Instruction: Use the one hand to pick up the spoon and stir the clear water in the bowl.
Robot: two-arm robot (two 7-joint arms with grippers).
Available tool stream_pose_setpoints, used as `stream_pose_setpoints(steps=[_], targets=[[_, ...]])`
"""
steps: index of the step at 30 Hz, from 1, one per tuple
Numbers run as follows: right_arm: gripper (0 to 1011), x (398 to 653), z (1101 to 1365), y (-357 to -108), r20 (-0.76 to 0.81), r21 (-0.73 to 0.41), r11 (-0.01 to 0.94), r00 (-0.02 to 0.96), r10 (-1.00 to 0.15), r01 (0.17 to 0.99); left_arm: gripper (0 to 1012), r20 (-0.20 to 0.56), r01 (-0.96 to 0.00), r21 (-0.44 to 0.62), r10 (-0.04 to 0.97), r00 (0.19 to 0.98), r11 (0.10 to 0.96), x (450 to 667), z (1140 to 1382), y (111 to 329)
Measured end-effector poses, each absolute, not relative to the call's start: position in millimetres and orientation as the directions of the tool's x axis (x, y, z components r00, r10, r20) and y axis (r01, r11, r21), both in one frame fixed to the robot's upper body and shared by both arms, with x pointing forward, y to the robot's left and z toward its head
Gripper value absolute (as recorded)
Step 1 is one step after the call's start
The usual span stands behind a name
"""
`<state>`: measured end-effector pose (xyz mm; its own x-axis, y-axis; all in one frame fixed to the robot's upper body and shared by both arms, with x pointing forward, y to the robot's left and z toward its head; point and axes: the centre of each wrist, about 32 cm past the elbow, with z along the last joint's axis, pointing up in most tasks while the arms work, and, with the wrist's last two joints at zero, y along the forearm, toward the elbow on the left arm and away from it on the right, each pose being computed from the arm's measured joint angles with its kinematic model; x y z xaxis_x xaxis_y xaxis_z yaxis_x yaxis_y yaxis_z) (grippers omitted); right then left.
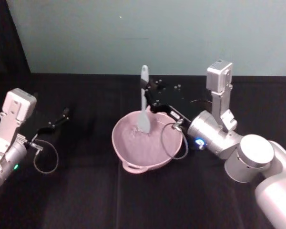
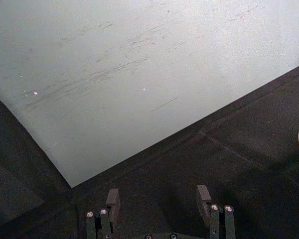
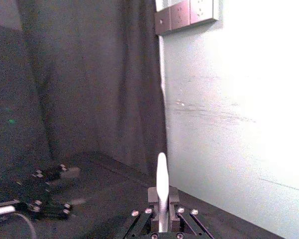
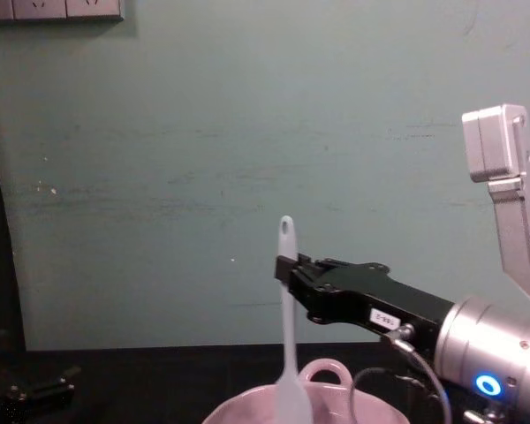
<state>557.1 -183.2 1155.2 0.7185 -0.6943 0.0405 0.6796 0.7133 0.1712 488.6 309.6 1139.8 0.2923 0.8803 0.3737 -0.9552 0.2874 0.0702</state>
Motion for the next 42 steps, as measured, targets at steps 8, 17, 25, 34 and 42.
stream_pose_setpoints(steps=[8, 17, 25, 34, 42], targets=[[121, 548, 1160, -209, 0.1, 0.139, 0.702, 0.695, -0.712, 0.699, 1011, 0.374, -0.955, 0.07, 0.88, 0.292, 0.287, 489, 1140, 310], [121, 517, 1167, -224, 0.042, 0.122, 0.749, 0.75, -0.66, 0.652, 1011, 0.374, -0.955, 0.07, 0.88, 0.292, 0.287, 489, 1140, 310], [121, 508, 1164, -200, -0.014, 0.12, 0.81, 0.817, -0.576, 0.573, 1011, 0.374, -0.955, 0.07, 0.88, 0.292, 0.287, 489, 1140, 310], [121, 529, 1156, -176, -0.016, 0.159, 0.796, 0.807, -0.59, 0.584, 1011, 0.374, -0.955, 0.07, 0.88, 0.292, 0.287, 489, 1140, 310], [122, 553, 1153, -172, 0.037, 0.195, 0.716, 0.725, -0.688, 0.67, 1011, 0.374, -0.955, 0.07, 0.88, 0.292, 0.287, 489, 1140, 310]])
